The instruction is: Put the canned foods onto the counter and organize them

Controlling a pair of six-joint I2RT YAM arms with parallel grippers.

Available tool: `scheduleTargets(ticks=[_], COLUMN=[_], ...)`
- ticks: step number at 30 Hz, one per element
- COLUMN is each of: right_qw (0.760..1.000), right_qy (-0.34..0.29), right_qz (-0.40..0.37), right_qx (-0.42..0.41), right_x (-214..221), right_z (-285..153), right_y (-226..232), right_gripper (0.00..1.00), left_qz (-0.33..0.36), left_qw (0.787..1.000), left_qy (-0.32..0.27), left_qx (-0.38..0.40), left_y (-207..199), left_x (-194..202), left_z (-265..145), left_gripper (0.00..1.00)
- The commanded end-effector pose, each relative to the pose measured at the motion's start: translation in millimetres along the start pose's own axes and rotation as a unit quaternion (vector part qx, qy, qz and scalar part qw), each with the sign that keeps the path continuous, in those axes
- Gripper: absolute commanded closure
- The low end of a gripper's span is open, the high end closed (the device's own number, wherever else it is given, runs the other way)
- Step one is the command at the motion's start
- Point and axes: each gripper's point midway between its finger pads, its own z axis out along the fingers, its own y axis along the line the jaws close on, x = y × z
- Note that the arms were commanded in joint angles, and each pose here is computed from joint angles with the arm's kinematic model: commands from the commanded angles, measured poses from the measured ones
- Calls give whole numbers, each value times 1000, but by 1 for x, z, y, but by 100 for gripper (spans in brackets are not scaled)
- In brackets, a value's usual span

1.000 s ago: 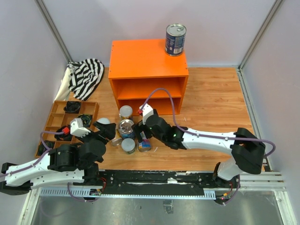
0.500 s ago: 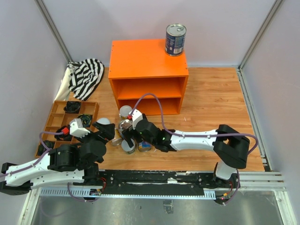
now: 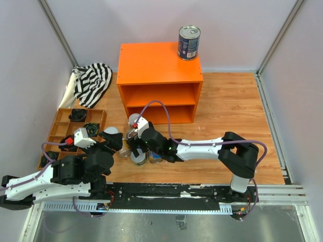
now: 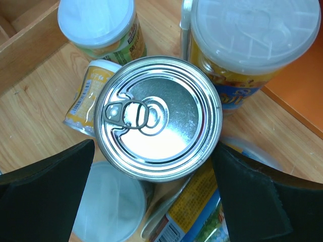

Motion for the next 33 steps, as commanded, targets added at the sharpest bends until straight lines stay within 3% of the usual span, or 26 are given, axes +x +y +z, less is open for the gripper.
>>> scheduleTargets(ticks=[1,26,33], right_qw=[999,994,993], right_qy=[-44,-100,-111], right_qz=[1,26,28], right_qx=[-2,40,27], right_x=[-23,-22,-19], right_z=[11,44,43], right_y=[7,-19,-17], right_gripper=[2,0,39], left_qz=[-7,10,7], left_qw=[1000,999,1000], left_qy=[-24,-29,-26], left_qx=[-5,-11,-11], left_y=[7,10,9], left_x=[-9,-9,-7], left_z=[1,2,2], left_gripper=[1,1,1])
